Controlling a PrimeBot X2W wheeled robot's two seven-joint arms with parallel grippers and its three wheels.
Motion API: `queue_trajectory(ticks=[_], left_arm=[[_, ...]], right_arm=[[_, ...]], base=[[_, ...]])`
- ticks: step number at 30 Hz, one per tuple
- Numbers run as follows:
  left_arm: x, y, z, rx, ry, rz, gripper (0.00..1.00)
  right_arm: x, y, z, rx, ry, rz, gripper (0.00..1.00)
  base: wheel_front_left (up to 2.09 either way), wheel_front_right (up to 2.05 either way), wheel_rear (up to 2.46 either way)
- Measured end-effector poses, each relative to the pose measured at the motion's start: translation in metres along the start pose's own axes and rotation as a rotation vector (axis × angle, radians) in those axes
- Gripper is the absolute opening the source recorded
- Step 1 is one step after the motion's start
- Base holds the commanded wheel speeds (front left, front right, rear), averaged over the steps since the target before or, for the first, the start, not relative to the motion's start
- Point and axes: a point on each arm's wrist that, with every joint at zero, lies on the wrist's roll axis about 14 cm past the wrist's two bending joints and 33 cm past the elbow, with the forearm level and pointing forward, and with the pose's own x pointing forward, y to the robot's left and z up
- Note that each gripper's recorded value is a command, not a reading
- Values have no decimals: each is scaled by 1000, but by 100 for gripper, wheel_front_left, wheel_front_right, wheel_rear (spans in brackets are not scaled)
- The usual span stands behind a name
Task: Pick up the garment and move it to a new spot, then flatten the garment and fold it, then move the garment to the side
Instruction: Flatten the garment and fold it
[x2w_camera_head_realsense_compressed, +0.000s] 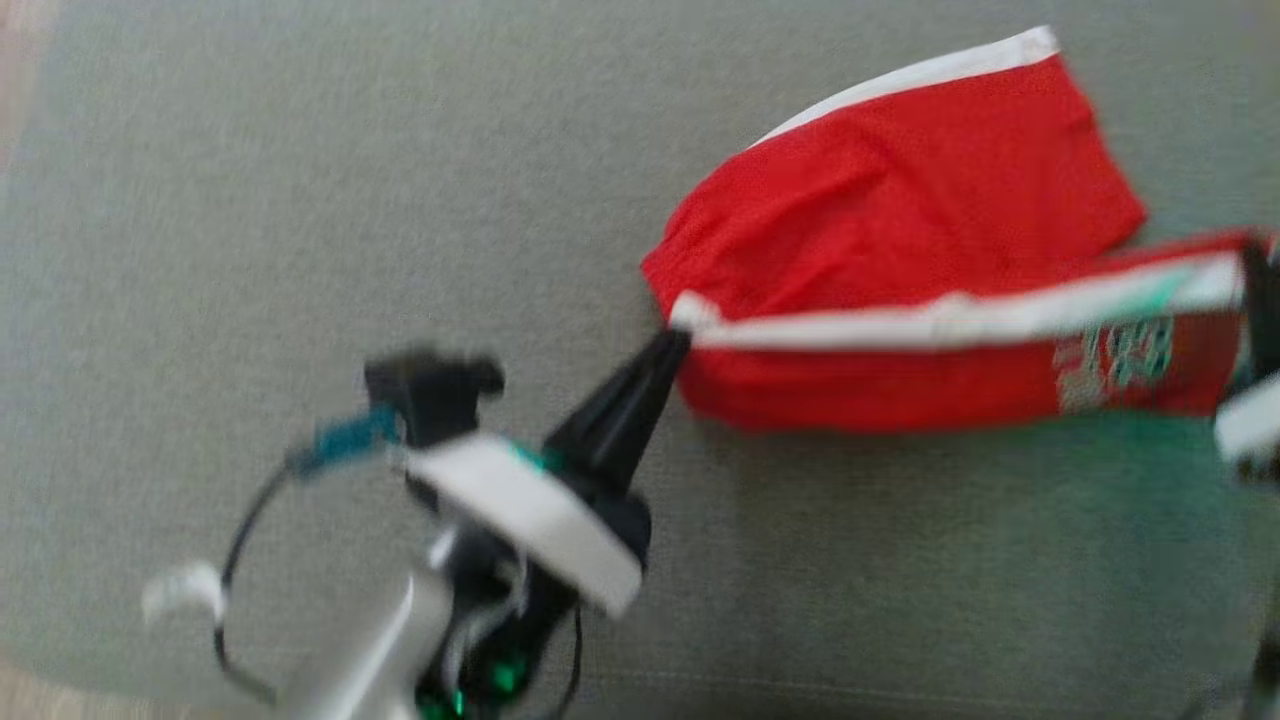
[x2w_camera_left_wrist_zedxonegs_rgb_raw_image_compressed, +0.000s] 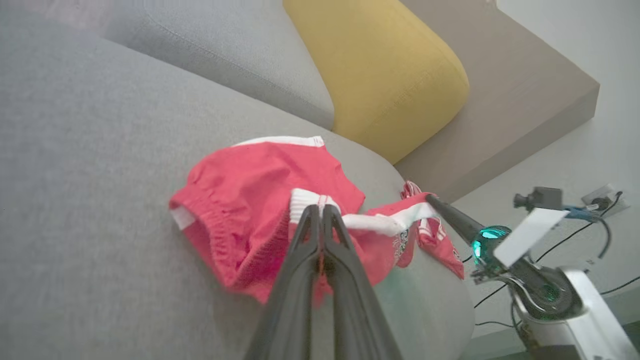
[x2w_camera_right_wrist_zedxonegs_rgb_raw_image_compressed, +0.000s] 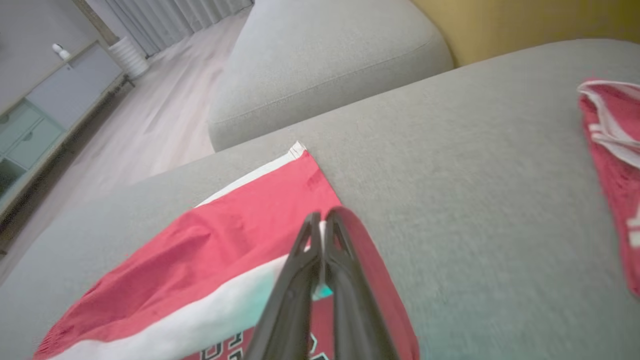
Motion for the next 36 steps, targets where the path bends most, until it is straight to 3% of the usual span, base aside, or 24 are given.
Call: queue_trajectory(ticks=[5, 10, 15, 24, 25, 26, 27, 28, 29, 30, 33, 36], left_arm=[[37, 36, 15, 5, 42, 73, 0], [54, 70, 9, -11, 109, 164, 0], [61, 97, 1, 4, 125, 235, 0], [79, 105, -1, 17, 109, 250, 0], [79, 107, -3, 19, 112, 254, 0], [80, 108, -5, 21, 116, 257, 0], [80, 109, -8, 16, 125, 258, 15], [80, 108, -11, 13, 137, 257, 46], [80, 108, -13, 17, 140, 256, 95], [80, 110, -15, 26, 137, 265, 100], [77, 121, -15, 107, 120, 313, 100], [74, 129, -5, 199, 75, 339, 100]], right_arm=[[70, 18, 10, 2, 92, 42, 0], [116, 31, 6, -53, 182, 52, 0], [138, 39, -10, -81, 248, 51, 0], [160, 36, 1, -94, 206, 25, 0], [162, 36, 2, -92, 196, 22, 5], [164, 34, 3, -89, 187, 16, 46], [165, 33, 3, -90, 184, 11, 100], [166, 33, 1, -91, 188, 8, 100], [166, 32, -1, -93, 189, 6, 100], [166, 32, 1, -92, 172, 6, 100], [165, 33, 17, -95, 93, 14, 100], [159, 39, 28, -167, 56, 37, 100]], base=[[0, 0, 0], [0, 0, 0], [0, 0, 0], [0, 0, 0], [0, 0, 0], [0, 0, 0], [0, 0, 0], [0, 0, 0], [0, 0, 0], [0, 0, 0], [0, 0, 0], [0, 0, 0]])
